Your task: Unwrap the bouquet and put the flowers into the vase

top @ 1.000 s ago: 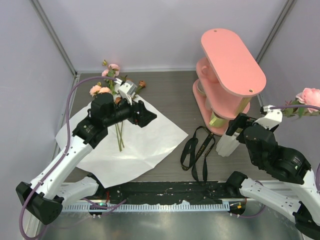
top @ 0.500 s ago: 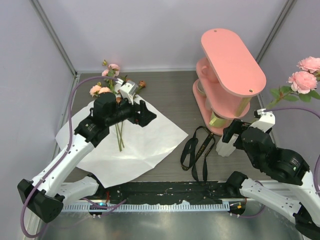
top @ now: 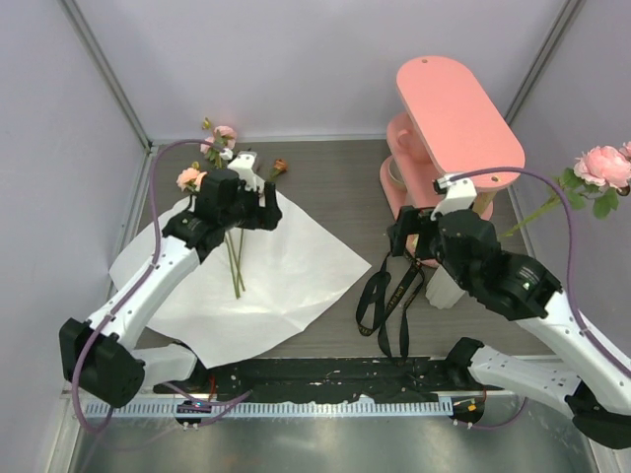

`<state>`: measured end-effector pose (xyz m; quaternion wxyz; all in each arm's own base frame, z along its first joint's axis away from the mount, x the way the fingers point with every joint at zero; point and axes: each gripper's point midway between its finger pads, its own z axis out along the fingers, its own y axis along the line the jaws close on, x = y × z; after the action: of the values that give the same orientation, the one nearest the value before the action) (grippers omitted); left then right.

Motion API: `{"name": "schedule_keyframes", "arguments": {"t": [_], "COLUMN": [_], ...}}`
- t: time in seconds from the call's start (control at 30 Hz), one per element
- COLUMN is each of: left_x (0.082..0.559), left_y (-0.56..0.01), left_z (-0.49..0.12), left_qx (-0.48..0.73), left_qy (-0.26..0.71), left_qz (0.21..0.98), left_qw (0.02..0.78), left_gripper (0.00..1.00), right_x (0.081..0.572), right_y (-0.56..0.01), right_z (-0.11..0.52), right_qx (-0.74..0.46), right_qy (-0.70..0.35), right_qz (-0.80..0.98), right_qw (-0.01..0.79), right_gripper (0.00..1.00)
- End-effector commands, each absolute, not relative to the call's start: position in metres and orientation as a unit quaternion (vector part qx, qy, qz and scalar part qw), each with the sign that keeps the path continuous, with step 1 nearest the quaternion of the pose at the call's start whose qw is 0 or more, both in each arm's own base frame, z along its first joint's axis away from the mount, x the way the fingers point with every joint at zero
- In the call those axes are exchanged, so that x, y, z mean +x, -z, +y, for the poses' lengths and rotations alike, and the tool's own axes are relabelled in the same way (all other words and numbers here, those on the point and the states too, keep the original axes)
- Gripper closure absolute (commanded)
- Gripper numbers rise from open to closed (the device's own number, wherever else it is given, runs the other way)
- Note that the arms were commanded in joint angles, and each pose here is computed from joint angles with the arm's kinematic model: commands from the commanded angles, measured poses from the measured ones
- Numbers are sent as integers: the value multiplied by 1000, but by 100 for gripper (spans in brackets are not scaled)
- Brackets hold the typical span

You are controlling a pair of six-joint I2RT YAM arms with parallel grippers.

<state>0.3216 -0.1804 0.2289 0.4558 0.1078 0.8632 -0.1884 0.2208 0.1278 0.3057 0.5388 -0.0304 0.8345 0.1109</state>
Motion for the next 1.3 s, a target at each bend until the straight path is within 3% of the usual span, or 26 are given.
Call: {"name": "schedule_keyframes", "arguments": {"t": [0.0,0.07,0.27,0.5,1.0,1.27], "left_x": [355,363,372,374,383,383], "left_y": [-215,-189,-125,-91,-36,-32], "left_z": [-135,-120,-96,-81,-79,-79], "left_qx": [28,9,-16,-9,10,10], "left_qy": [124,95,41,-14,-50,-52], "left_qz": [890,914,959,972,987,989], "left_qw": [439,395,281,236,150,139], "left_gripper": [30,40,39,43,56,81], "right_x": [235,236,228,184,193,198], "right_y": [-339,-320,-256,-220,-224,-225], "right_z": [181,208,271,329,298,295], "right_qx": [-86,-124,-183,-250,-224,-209], "right_qy": [-201,-225,-246,-287,-246,-235], "right_qz": [797,805,829,824,822,824], "right_qw": [563,535,467,419,463,471], "right_gripper": [4,4,4,4,4,4]}}
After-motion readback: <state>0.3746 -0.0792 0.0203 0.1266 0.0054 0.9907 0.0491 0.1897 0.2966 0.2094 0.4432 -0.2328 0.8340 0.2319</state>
